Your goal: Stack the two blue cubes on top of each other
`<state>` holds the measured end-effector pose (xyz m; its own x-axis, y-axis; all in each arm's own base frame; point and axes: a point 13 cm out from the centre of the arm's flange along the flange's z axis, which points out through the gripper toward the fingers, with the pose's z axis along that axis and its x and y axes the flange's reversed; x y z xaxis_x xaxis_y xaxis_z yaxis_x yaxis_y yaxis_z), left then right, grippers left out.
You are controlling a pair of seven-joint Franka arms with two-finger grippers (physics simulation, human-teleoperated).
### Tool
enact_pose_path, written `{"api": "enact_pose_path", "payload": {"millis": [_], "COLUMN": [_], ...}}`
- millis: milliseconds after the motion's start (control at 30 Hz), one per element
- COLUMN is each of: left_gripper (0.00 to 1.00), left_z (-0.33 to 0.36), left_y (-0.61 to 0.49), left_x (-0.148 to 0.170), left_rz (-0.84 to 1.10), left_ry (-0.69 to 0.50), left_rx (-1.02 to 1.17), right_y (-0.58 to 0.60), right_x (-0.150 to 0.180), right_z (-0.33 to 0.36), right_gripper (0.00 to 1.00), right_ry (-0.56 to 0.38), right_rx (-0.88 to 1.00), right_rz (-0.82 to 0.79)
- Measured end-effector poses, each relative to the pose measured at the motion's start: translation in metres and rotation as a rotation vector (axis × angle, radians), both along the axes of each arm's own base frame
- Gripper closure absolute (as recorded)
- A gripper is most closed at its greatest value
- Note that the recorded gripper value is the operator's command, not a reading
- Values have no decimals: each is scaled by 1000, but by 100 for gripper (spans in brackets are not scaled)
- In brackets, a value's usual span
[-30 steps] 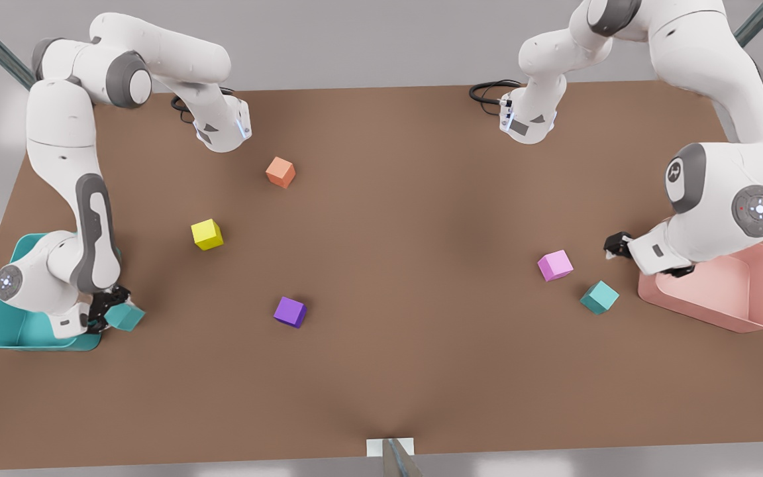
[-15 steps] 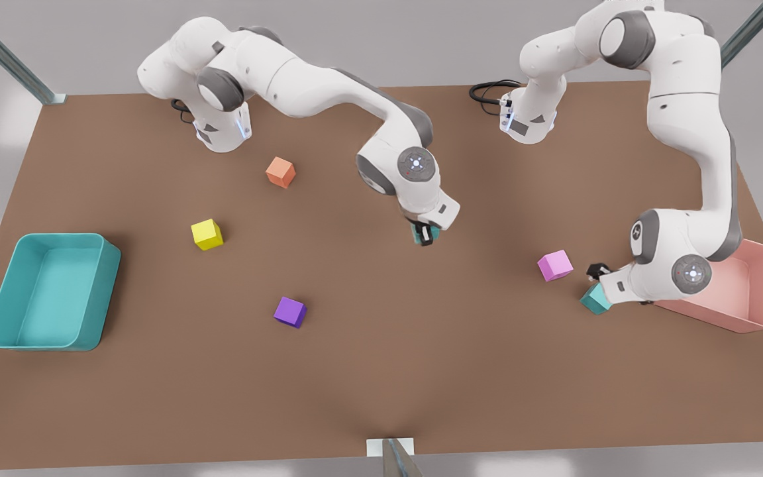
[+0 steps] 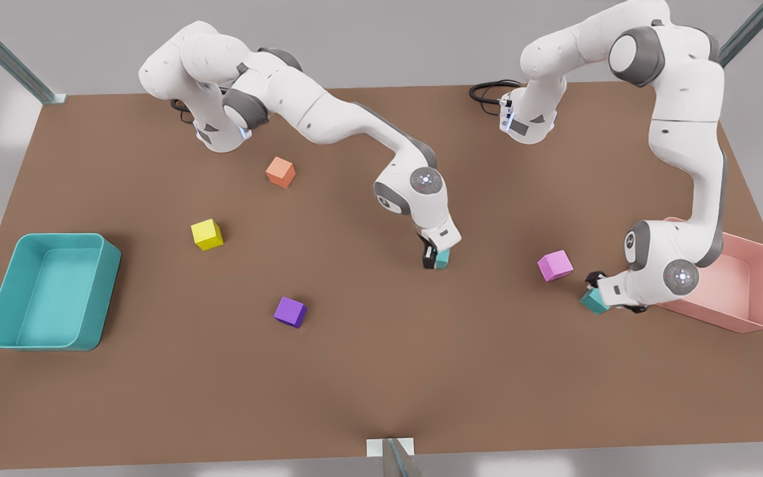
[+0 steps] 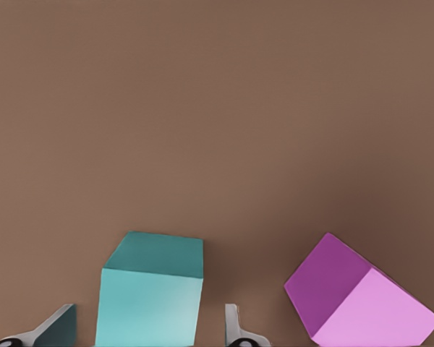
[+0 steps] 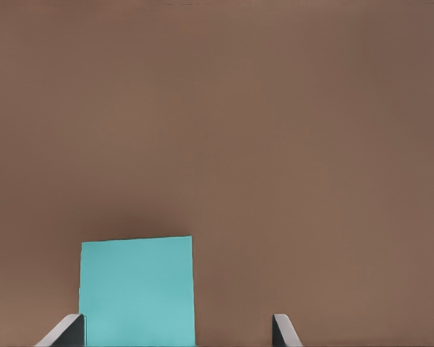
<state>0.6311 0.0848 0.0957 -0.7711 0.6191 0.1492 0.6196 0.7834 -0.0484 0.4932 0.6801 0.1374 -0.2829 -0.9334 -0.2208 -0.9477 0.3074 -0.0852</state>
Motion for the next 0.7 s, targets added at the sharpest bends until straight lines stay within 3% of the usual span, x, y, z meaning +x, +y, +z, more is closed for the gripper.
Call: {"api": "enact_pose_path", "payload": {"millis": [100,133,200,233,267,333,400,467,567,600,633,667,700], "left_gripper": [0,0,0,0,0,0,0,0,0,4,19,27,27], "left_z": [-8,-11,-16,-18,-23,-30,-37,-40,-41,-42,-42,-42,-43], "left_y": [3,4,4,4,4,6,6,7,9,9,9,9,9], "left_x": [3,4,7,6,4,1,-3,-4,-4,-4,-4,-3,-3], "left_rz": [-16,-20,-29,-32,-34,-37,-41,-45,-49,-50,-52,-53,-54], "left_ry": [-21,-27,-38,-41,-41,-42,-39,-40,-45,-46,-47,-48,-49], "left_rx": [-2,-5,-8,-10,-13,-20,-23,-25,-25,-25,-25,-25,-25], "right_y": [-4,-55,-287,-432,-570,-751,-696,-703,-703,-704,-706,-708,-713], "right_x": [-4,16,97,110,91,-25,-85,-96,-73,-65,-59,-54,-48], "right_z": [214,306,473,519,522,397,256,197,183,189,194,199,204], "right_gripper": [0,0,0,0,0,0,0,0,0,0,0,0,0], "right_ry": [-27,-40,-65,-62,-18,223,384,413,355,329,311,296,284], "right_rx": [144,173,215,196,125,-83,-229,-251,-223,-209,-198,-188,-178], "right_rz": [-67,-139,-462,-666,-881,-1249,-1127,-1133,-1133,-1136,-1142,-1148,-1161]}}
